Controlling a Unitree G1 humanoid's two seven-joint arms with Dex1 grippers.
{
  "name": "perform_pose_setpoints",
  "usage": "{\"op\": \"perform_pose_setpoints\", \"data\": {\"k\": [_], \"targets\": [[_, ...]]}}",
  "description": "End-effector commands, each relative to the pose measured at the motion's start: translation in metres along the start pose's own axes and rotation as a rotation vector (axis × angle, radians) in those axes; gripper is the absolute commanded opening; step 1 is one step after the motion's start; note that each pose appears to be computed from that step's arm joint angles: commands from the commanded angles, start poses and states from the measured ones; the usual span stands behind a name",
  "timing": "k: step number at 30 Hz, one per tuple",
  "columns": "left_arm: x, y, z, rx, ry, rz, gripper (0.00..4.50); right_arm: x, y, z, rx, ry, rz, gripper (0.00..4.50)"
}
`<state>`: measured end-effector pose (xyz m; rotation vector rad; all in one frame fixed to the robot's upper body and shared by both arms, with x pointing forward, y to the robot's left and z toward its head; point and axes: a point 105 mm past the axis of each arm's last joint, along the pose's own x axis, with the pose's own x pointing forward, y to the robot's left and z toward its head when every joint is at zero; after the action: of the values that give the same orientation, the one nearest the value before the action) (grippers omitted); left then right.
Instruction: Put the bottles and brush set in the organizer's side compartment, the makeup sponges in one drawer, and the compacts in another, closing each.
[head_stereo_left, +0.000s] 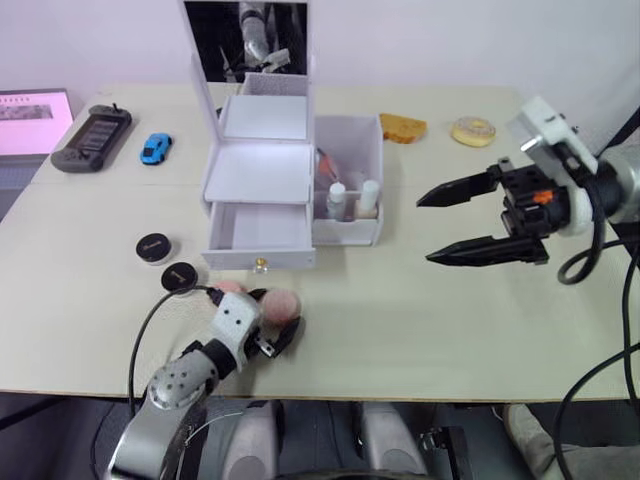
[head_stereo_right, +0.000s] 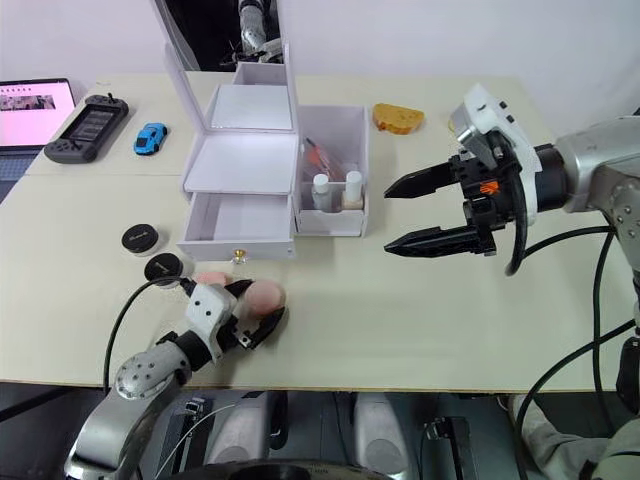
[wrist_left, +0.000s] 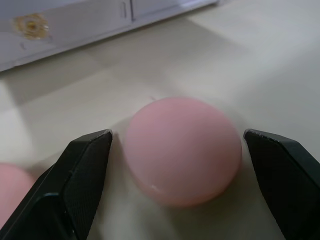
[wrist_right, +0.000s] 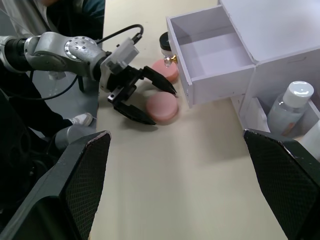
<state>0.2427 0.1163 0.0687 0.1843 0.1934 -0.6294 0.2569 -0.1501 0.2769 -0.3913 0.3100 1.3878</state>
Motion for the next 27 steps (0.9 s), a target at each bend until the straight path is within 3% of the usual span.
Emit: {"op": "perform_pose_setpoints", "data": {"k": [1, 9, 13, 22, 27], "targets": [[-0.002, -0.004, 0.005, 0.008, 0.028, -0.014, 4.46, -0.006, 0.004, 0.01, -0.05, -0.017, -0.019, 4.5], [0.005, -0.004, 0.005, -0.005, 0.078, -0.007, 4.46, -0.003, 0.001, 0.009, -0.057, -0.022, -0.03, 4.5], [0.006, -0.003, 0.006, -0.01, 0.095, -0.005, 2.67, -0.003, 0.0, 0.009, -0.061, -0.02, -0.034, 4.5], [-0.012, -0.001, 0.017, -0.005, 0.087, -0.02, 2.67, 0.001, -0.004, 0.008, -0.071, -0.024, -0.027, 4.5], [-0.04, -0.014, 0.033, 0.079, 0.082, -0.167, 2.67, 0.004, -0.008, 0.007, -0.088, -0.028, -0.003, 4.5]]}}
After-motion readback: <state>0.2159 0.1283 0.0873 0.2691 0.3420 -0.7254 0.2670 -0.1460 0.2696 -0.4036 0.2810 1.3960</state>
